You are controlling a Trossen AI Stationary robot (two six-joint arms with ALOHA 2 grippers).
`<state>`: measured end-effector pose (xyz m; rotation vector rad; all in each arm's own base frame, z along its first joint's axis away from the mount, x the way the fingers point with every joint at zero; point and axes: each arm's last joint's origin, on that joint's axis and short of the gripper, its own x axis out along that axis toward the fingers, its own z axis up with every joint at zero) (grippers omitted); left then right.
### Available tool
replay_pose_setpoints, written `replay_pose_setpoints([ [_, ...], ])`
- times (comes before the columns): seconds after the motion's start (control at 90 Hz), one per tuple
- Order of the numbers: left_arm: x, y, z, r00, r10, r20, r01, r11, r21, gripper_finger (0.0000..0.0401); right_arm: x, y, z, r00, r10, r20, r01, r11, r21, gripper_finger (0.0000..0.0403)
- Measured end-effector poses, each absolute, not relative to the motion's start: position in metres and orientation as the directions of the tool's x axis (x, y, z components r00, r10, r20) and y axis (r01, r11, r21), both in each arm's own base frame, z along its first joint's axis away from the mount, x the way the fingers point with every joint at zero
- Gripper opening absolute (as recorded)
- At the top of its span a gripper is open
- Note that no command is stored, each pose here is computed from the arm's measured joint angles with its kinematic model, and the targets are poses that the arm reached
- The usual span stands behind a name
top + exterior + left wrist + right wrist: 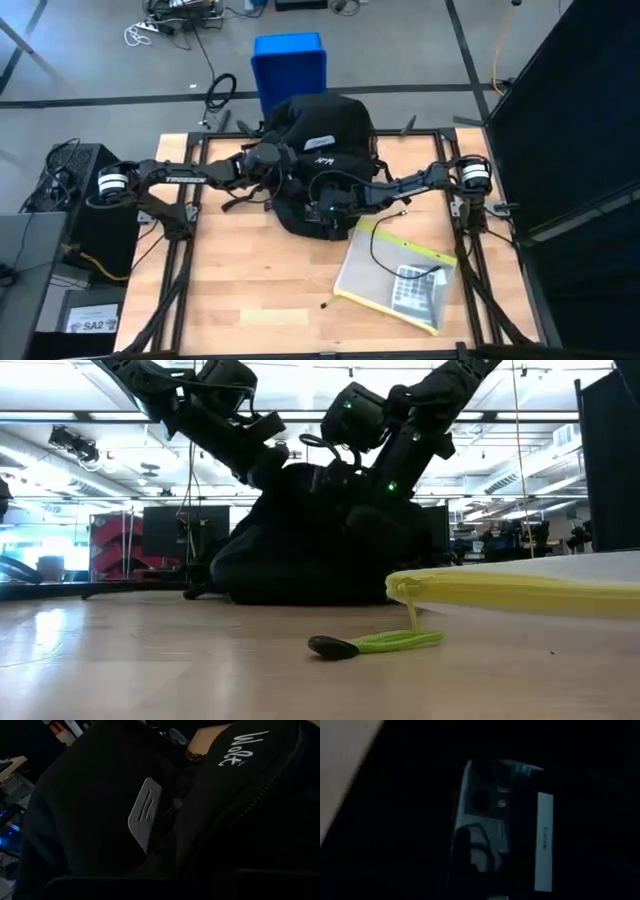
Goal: Unpack backpack
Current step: Remove the cellphone from the backpack
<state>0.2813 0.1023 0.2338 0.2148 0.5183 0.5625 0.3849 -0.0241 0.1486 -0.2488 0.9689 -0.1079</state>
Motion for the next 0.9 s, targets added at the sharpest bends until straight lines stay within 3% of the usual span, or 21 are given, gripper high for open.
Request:
replay_pose_setpoints([
  [0.289, 0.281, 0.102, 0.233, 0.718, 0.557, -0.417, -0.448, 0.829, 0.334, 0.0000, 0.377, -0.050, 0.139, 0.489, -0.109, -0.866, 0.058, 0.994, -0.092, 0.0385],
  [0.578, 0.281, 0.102, 0.232, 0.727, 0.539, -0.425, -0.432, 0.841, 0.327, 0.0000, 0.379, -0.053, 0.121, 0.448, -0.097, -0.889, 0.038, 0.995, -0.089, 0.0324],
  [0.9, 0.281, 0.102, 0.231, 0.727, 0.534, -0.432, -0.427, 0.844, 0.325, 0.0000, 0.372, -0.044, 0.162, 0.535, -0.135, -0.834, 0.034, 0.990, -0.139, 0.0324],
])
